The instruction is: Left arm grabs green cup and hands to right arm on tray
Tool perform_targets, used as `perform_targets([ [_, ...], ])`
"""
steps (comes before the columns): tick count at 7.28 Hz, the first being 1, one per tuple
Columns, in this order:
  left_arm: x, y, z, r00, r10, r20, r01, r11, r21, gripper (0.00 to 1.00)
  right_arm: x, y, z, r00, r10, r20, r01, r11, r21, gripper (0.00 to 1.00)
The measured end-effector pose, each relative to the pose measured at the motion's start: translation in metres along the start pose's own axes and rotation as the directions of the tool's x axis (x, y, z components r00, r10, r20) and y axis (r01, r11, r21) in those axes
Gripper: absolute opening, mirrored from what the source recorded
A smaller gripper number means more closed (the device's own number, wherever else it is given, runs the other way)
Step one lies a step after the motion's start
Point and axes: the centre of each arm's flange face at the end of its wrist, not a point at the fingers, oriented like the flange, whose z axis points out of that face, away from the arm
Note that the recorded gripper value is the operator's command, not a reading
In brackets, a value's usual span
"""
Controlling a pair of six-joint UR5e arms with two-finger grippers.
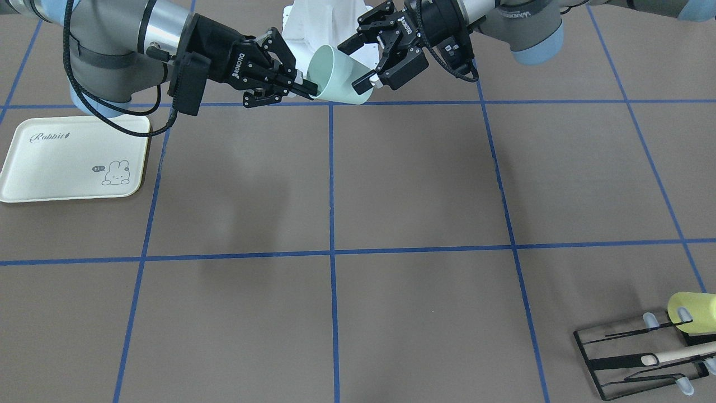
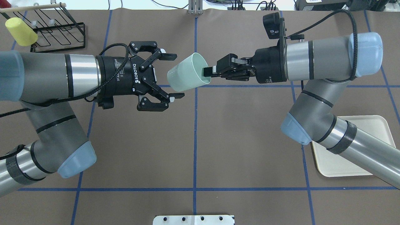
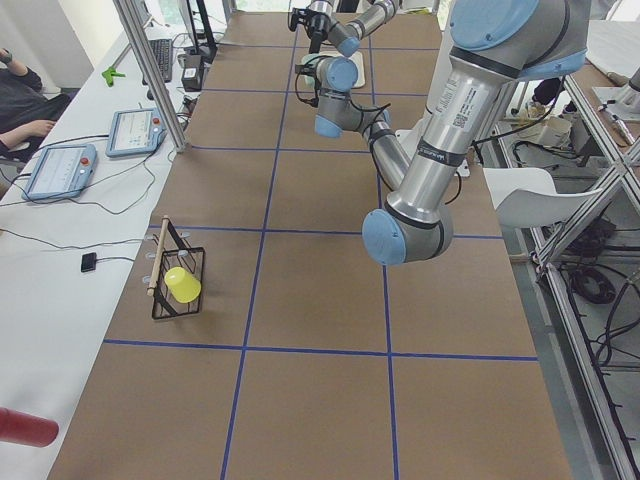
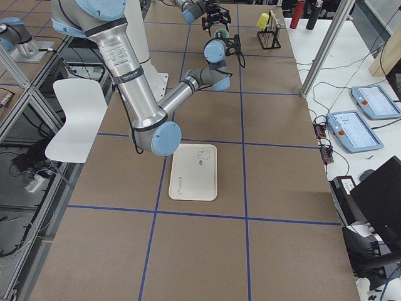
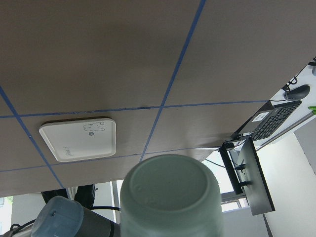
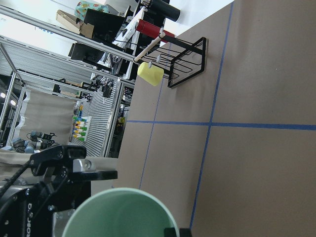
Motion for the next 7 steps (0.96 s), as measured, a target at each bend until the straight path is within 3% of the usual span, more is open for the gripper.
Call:
perform_targets([
  [3, 0.008, -0.029, -0.002, 0.994, 0.113, -0.011, -0.112, 0.992, 0.059, 1.00, 0.030, -0.023, -0.019, 0.998, 0.014, -0.063, -0.011, 0.999, 0.050, 0.00],
  [5, 0.019, -0.034, -0.007, 0.988, 0.155, -0.028, -0.152, 0.985, 0.076, 1.00, 0.062, -0.052, -0.049, 0.991, 0.023, -0.134, -0.010, 0.996, 0.093, 0.00],
  [7, 0.039, -0.042, -0.016, 0.946, 0.320, -0.042, -0.314, 0.942, 0.119, 1.00, 0.099, -0.098, -0.098, 0.969, -0.014, -0.246, 0.036, 0.996, 0.084, 0.00],
])
